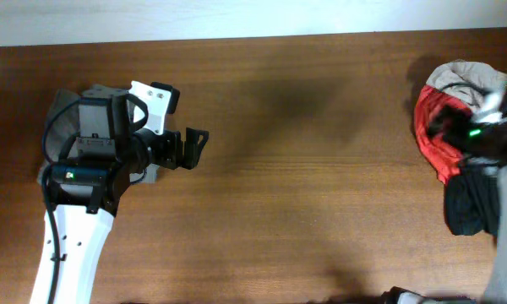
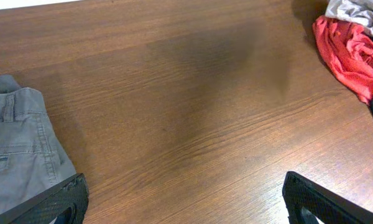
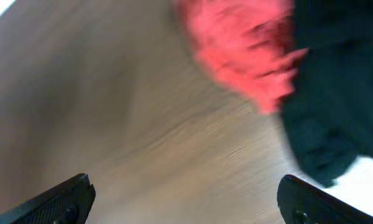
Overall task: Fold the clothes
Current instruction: 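Reach the right gripper into the clothes pile and grasp the black shirt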
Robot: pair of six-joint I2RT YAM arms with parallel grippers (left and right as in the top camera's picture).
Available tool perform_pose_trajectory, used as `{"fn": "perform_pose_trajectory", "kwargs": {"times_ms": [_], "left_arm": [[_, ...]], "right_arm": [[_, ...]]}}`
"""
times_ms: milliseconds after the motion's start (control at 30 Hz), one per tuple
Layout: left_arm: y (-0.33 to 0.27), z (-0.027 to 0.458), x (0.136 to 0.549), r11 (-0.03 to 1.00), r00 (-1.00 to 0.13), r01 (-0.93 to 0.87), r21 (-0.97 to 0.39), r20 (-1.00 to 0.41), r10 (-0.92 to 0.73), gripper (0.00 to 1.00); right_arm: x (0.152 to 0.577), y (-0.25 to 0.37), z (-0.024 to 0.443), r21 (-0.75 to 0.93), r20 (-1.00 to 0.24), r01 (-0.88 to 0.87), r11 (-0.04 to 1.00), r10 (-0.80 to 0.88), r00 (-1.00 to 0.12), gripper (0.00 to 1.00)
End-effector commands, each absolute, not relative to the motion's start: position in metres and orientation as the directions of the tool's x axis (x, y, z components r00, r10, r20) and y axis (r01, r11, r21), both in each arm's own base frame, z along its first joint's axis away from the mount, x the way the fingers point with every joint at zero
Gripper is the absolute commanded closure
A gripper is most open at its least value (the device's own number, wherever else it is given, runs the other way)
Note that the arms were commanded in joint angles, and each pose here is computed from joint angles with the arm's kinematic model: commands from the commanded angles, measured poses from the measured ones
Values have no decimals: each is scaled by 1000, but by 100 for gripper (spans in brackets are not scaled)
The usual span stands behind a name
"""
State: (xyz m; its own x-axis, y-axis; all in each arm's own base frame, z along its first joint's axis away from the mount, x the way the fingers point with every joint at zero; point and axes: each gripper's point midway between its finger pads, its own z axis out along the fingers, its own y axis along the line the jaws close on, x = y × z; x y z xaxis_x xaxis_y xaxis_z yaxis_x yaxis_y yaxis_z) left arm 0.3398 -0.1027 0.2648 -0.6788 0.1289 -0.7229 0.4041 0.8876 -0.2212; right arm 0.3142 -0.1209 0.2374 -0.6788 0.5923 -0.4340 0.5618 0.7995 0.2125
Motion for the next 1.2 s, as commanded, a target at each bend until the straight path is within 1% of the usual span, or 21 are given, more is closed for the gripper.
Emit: {"fn": "perform_pose_trajectory", "kwargs": {"times_ms": [0, 167, 267, 367, 400, 500, 700, 800, 933, 1033, 1067, 1167], "left_arm": [[-106, 274, 340, 878, -665, 415, -237, -737, 116, 1], [-105, 274, 340, 879, -665, 415, -236, -737, 116, 1], [-104, 274, 340, 882, -665, 410, -231, -737, 116, 1], [-102, 274, 341, 888, -666, 402, -223, -737, 116, 1], [-100, 273, 342, 894, -666, 394, -214, -737, 117, 1], [-100, 273, 342, 895, -666, 392, -213, -737, 117, 0], [-99, 271, 343, 898, -670, 386, -209, -733, 118, 1], [-98, 269, 344, 902, -672, 381, -205, -731, 118, 1], [-98, 269, 344, 901, -673, 381, -205, -730, 118, 1], [-98, 269, 344, 901, -674, 381, -206, -730, 118, 1], [-98, 269, 344, 901, -674, 381, -206, -729, 118, 1], [-98, 269, 343, 901, -677, 380, -208, -727, 118, 1]], "right_arm": [[309, -195, 225, 195, -423, 741, 642, 737, -527, 1], [305, -260, 193, 208, -401, 845, 493, 831, -386, 1], [303, -288, 174, 209, -395, 872, 442, 854, -338, 0], [307, -316, 158, 219, -414, 885, 412, 860, -298, 0], [316, -328, 154, 255, -434, 874, 414, 857, -279, 0], [332, -340, 156, 323, -467, 842, 432, 847, -255, 0], [343, -365, 162, 348, -538, 850, 396, 827, -165, 2], [348, -371, 156, 357, -544, 847, 393, 825, -153, 10], [350, -374, 124, 365, -481, 868, 336, 866, -132, 15], [351, -373, 102, 352, -447, 878, 325, 882, -148, 21], [350, -373, 98, 349, -441, 880, 323, 885, -150, 26], [353, -374, 107, 364, -453, 870, 332, 880, -147, 54]]}}
